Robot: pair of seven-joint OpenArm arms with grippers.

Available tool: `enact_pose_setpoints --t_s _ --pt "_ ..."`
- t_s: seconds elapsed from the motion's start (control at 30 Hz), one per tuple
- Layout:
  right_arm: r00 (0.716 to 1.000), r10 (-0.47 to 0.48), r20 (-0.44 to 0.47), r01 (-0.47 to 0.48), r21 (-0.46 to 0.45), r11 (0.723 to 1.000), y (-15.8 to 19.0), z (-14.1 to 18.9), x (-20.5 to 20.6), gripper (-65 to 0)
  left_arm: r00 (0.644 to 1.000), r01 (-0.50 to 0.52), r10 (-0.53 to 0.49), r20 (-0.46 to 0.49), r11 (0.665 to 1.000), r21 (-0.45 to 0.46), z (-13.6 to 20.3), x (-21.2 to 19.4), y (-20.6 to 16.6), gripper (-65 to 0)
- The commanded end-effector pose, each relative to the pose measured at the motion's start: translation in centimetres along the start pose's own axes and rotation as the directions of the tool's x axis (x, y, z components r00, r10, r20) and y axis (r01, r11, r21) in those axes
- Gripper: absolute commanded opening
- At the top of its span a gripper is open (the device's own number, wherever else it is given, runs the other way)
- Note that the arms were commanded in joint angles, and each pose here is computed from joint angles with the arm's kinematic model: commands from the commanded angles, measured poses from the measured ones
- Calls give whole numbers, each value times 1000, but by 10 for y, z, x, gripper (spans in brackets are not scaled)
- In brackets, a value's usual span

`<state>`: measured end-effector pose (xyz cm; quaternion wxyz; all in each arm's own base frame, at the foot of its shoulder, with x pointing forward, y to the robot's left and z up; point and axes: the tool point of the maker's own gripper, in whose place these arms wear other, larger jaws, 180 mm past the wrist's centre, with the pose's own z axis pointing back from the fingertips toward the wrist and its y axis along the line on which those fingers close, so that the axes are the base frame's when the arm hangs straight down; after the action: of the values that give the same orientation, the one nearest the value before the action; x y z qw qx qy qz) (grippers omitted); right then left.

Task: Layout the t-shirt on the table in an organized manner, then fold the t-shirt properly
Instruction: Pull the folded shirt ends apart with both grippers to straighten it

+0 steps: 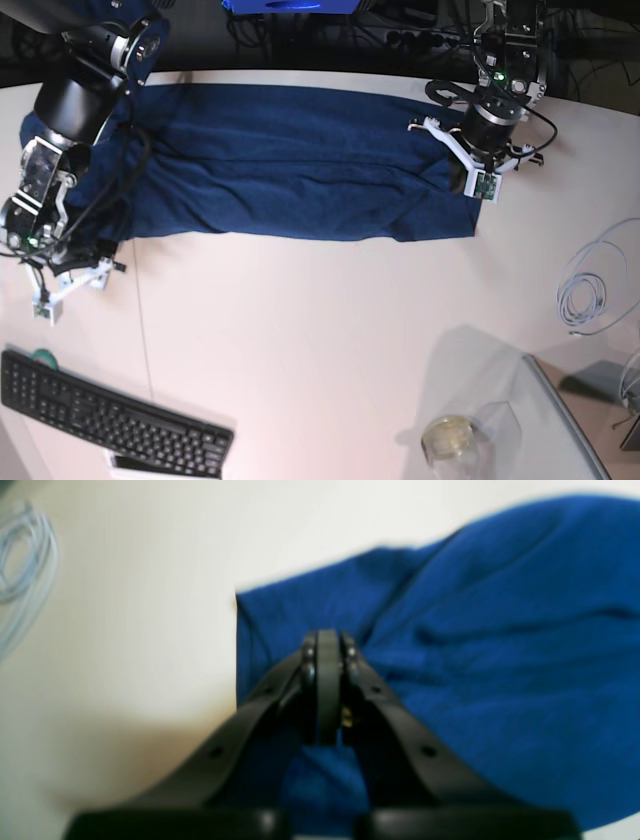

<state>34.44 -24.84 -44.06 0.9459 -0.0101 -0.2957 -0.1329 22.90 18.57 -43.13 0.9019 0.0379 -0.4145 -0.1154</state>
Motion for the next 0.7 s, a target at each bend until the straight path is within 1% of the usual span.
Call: enact_pose_setpoints --t_s 0.0,0.13,0.4,0.43,0.47,0.57,0.67 --pt "997 -20 72 21 -11 1000 -3 4 27 -273 999 -2 1 35 1000 11 -3 10 4 -650" --pt "993 -94 78 99 -63 993 -11 -1 25 -273 1000 -11 11 -19 1000 13 -11 -10 8 -650" --pt "994 -112 -6 112 -58 992 -8 -17 -3 -276 1000 -12 12 -24 1000 15 -12 -12 9 -650" --pt "994 -113 -12 112 -55 992 -7 -19 -5 -288 1000 -12 12 -24 1000 15 -12 -12 9 -650" --pt "993 -114 -9 113 -53 992 -6 -20 -4 -312 1000 -12 12 -24 1000 15 -13 -12 9 -650" --pt "993 -114 -21 113 -48 992 -4 -24 -10 -444 1000 -12 12 -14 1000 19 -16 -7 12 -650" --pt "993 -114 -19 113 -48 992 -4 -24 -10 -552 1000 -3 3 -16 1000 22 -16 -7 15 -650"
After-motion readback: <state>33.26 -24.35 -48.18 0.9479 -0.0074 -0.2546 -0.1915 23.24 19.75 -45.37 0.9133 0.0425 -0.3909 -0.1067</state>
